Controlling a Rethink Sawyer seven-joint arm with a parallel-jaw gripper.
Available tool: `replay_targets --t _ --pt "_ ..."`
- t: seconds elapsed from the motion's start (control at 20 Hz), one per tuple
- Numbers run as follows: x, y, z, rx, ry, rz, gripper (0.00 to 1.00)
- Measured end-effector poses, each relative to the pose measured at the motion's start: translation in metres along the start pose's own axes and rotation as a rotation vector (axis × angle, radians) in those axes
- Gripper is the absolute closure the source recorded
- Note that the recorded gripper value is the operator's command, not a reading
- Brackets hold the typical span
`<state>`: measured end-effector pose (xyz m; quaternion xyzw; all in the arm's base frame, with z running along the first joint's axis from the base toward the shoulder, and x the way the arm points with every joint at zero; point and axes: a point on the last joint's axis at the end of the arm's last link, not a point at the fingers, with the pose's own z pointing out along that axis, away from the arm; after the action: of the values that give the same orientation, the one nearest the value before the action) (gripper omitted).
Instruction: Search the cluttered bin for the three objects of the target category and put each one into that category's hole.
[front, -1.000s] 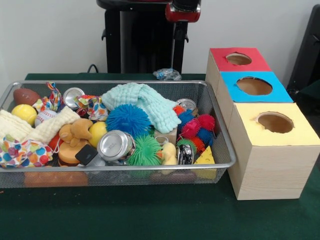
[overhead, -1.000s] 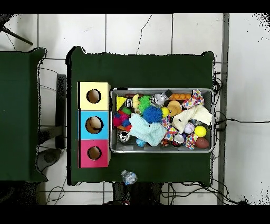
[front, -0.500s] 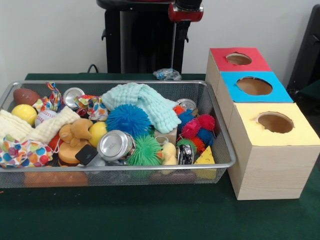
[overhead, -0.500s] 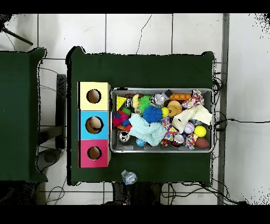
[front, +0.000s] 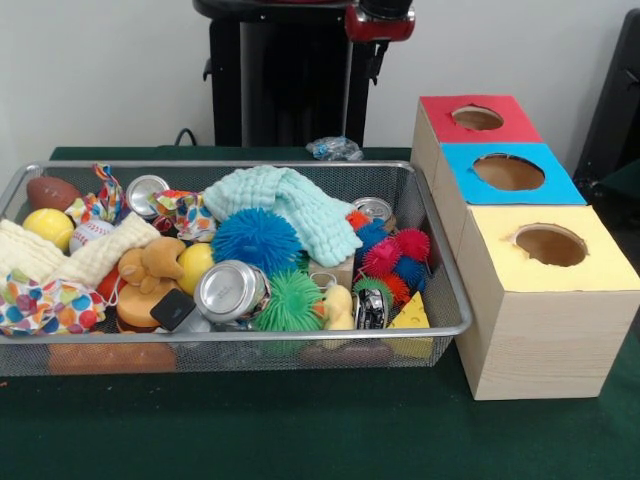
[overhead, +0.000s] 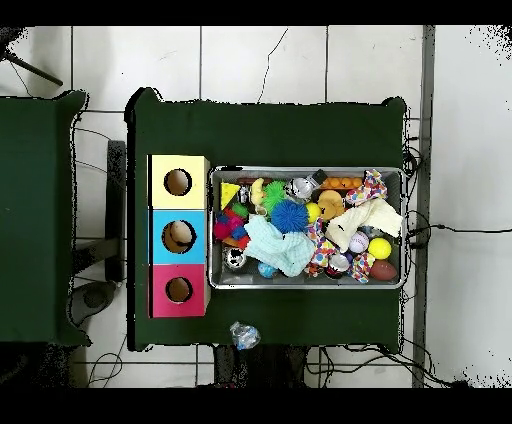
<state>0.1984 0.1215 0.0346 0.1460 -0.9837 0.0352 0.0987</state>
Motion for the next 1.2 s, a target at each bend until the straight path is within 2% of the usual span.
replay_targets --t 0.35,0.7,0.75,1.2 --pt "-0.0023 0.0018 0.0031 0.006 -0.036 -0.007 1.00" --pt "-0.0008 0.0045 0.0060 0.009 -0.092 0.021 1.00" --pt "-0.0011 0.0049 0.0060 0.010 -0.109 0.029 0.00" --pt "0.0006 0.0059 0.0067 0.009 -0.121 0.033 0.00"
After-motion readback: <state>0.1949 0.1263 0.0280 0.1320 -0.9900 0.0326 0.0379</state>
